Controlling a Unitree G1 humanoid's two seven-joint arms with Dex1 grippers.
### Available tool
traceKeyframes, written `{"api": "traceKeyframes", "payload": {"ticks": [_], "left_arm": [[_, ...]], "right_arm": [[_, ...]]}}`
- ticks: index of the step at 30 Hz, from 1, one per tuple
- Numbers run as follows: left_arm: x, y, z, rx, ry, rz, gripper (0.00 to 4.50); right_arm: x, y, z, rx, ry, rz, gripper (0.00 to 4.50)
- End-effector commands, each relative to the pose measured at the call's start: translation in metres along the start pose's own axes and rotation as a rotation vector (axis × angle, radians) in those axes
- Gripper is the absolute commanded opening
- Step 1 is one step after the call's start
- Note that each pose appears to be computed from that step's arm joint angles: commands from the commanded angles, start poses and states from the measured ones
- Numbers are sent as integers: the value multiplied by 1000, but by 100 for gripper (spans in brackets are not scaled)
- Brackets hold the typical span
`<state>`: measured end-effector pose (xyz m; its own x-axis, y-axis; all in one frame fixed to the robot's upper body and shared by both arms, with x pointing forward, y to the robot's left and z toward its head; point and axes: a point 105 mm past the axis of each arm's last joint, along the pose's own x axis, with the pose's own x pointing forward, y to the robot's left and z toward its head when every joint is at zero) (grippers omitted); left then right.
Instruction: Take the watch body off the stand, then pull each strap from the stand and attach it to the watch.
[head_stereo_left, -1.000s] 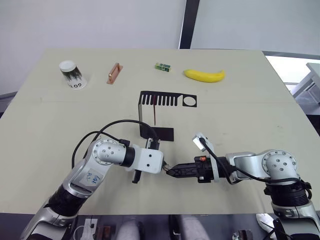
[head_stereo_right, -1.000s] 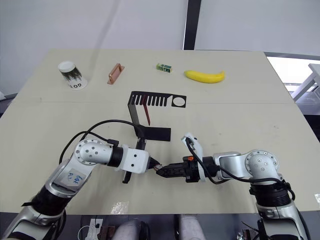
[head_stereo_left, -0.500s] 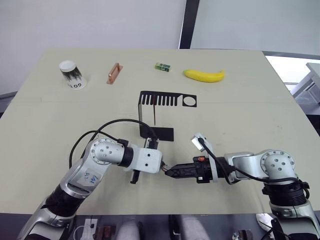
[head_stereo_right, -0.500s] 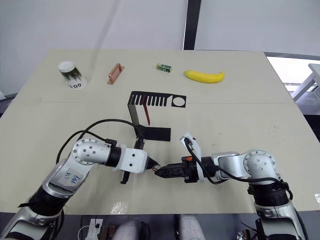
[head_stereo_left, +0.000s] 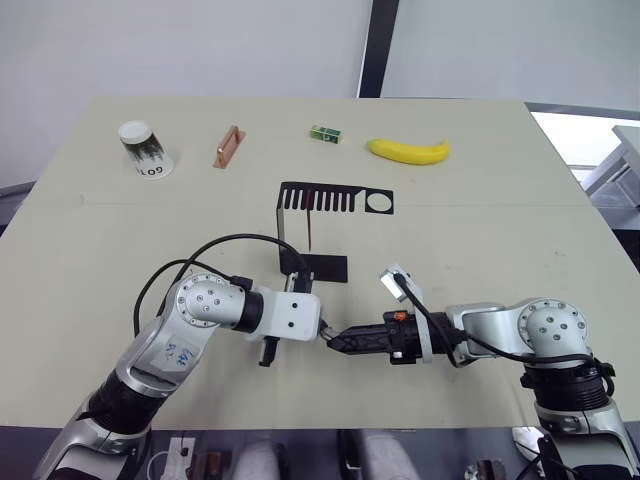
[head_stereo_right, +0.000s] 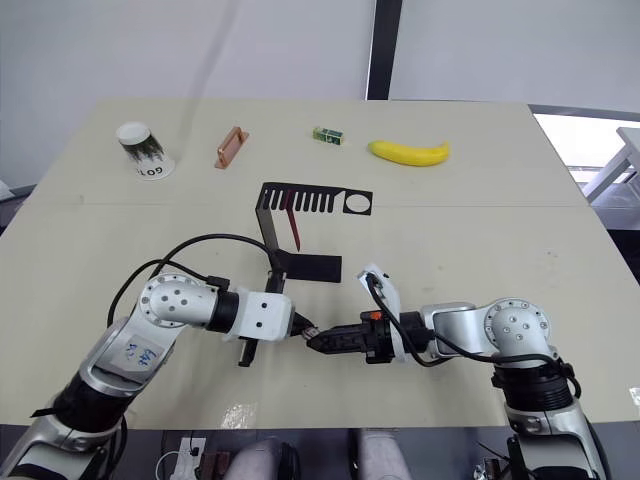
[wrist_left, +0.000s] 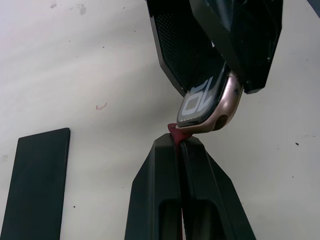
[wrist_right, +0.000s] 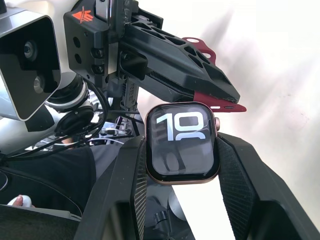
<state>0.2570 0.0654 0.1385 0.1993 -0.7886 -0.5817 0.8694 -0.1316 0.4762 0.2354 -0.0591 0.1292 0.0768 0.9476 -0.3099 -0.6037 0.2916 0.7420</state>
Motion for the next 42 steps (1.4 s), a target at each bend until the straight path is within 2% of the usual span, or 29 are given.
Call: {"api": "traceKeyframes", "payload": {"ticks": [1, 14, 26, 34, 42], "left_arm": [[-7, -4, 53, 187, -178, 10, 0], [-13, 3, 69, 171, -227, 41, 0], [-19, 1, 70, 155, -208, 33, 0], [-24, -10, 65, 184, -198, 9, 0], [-25, -10, 68, 195, -230, 28, 0]], "right_arm": [[6, -14, -12, 33, 50, -72, 151], [5, -22, -14, 40, 61, -121, 151], [5, -27, -13, 46, 59, -143, 151], [4, -29, -12, 62, 47, -146, 151], [5, -30, -13, 72, 51, -148, 151]]}}
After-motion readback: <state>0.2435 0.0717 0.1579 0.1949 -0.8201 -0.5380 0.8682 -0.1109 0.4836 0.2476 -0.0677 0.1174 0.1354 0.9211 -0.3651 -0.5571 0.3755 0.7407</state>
